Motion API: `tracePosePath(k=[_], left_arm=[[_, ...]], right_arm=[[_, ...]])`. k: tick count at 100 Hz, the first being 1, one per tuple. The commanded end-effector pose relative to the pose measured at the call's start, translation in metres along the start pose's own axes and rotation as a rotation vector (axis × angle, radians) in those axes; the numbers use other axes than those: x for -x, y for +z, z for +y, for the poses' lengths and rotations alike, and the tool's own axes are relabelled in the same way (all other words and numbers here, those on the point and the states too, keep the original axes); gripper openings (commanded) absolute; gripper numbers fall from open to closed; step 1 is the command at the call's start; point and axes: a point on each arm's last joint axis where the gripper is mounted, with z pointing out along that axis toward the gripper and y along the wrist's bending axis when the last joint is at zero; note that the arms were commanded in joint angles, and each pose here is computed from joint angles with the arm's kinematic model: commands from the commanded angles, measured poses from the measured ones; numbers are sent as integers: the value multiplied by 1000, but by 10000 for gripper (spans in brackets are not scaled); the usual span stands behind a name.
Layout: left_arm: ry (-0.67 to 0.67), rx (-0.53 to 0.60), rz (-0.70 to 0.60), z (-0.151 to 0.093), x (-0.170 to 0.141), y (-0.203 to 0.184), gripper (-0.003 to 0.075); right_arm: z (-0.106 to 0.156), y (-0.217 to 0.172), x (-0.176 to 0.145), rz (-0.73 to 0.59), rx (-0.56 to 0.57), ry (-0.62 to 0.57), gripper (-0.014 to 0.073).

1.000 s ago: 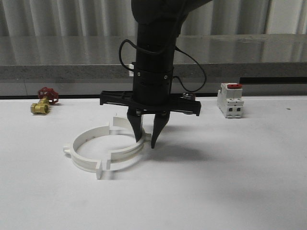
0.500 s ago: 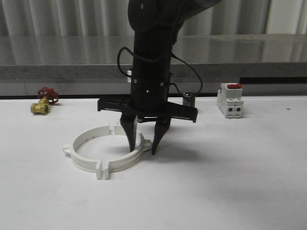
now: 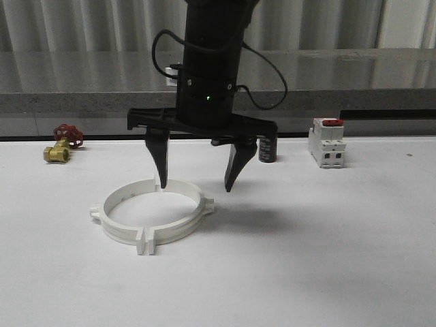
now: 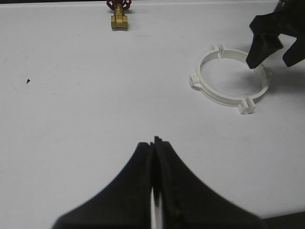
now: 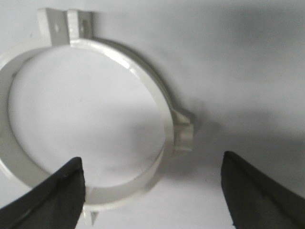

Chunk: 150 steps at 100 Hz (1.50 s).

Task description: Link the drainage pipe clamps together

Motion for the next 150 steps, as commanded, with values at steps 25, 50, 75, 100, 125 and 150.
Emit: tracePosePath(k=[25,50,75,100,125,150], left_arm=[[-3,-5,-75,-1,12,-4,-21],[-3,-5,-75,-1,12,-4,-21],[-3,-5,-75,-1,12,-4,-21],[-3,-5,-75,-1,12,-4,-21],[-3,-5,-75,-1,12,-4,-21],[-3,-5,-75,-1,12,-4,-21]], right_arm=[[-12,-102,-9,-110,-42,-237,-71],[-31,-148,-11,-180,-32,-302,-61],[-82,-179,-2,-235,-25,-234,-61],[-138,-199,-5,-274,11,-90,-61],[-190,-220,-36,-320,-21,44,-61],[-227,-240,-85,-419,-51,153,-61]])
